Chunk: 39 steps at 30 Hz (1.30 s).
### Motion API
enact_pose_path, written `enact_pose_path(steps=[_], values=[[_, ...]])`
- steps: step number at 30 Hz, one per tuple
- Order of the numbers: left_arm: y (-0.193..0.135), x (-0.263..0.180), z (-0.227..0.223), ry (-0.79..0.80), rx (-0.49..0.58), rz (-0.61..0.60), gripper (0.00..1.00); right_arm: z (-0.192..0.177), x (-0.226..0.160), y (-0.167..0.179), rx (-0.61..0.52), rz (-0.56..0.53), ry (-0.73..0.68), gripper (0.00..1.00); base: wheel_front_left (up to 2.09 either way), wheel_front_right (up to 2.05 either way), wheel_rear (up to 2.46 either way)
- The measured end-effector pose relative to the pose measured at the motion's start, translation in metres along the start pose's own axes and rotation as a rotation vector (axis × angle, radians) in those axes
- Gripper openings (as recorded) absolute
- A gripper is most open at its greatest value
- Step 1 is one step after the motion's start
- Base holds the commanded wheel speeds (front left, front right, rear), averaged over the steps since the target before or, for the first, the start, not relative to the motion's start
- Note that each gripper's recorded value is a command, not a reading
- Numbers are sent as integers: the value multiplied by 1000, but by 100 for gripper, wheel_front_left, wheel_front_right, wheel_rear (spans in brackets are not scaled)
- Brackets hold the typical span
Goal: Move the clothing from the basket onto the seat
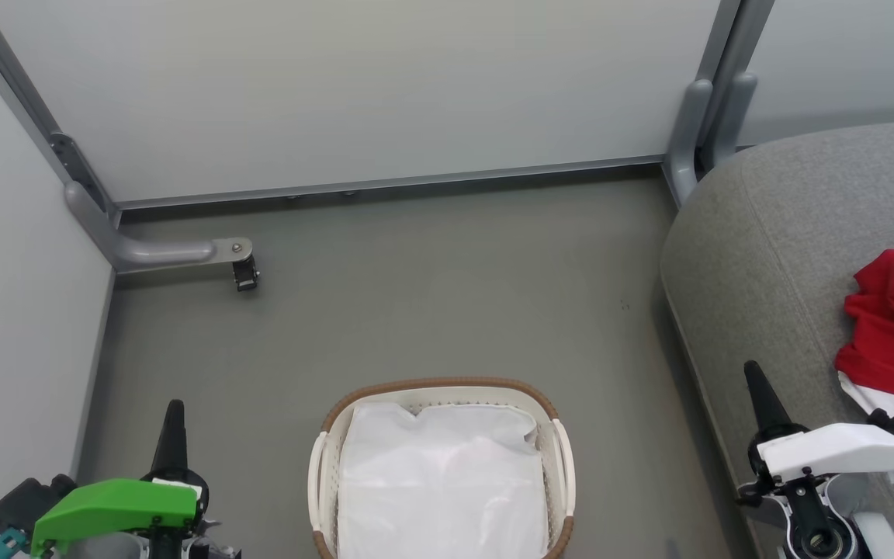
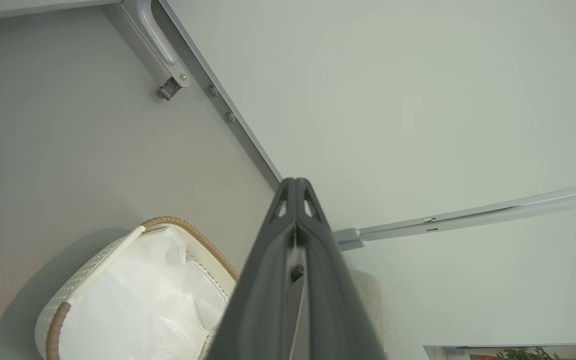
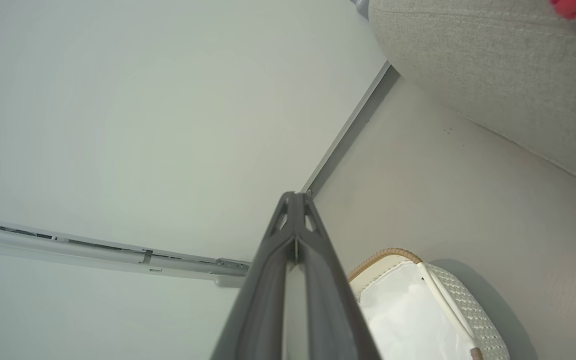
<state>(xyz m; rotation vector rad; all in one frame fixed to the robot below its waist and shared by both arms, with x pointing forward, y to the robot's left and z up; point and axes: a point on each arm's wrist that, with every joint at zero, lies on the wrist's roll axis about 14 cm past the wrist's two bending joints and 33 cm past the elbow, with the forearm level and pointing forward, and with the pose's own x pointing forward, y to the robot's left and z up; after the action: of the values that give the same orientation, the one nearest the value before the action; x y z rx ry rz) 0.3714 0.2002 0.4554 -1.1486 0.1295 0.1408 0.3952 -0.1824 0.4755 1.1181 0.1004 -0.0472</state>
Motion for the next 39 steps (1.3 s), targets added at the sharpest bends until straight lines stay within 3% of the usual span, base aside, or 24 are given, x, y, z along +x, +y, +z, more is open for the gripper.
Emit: enact_pose_path(steps=[39], values=[[-33, 6, 13, 6, -311, -116, 0, 20, -6, 14, 336, 62, -26, 0, 0, 0, 0]])
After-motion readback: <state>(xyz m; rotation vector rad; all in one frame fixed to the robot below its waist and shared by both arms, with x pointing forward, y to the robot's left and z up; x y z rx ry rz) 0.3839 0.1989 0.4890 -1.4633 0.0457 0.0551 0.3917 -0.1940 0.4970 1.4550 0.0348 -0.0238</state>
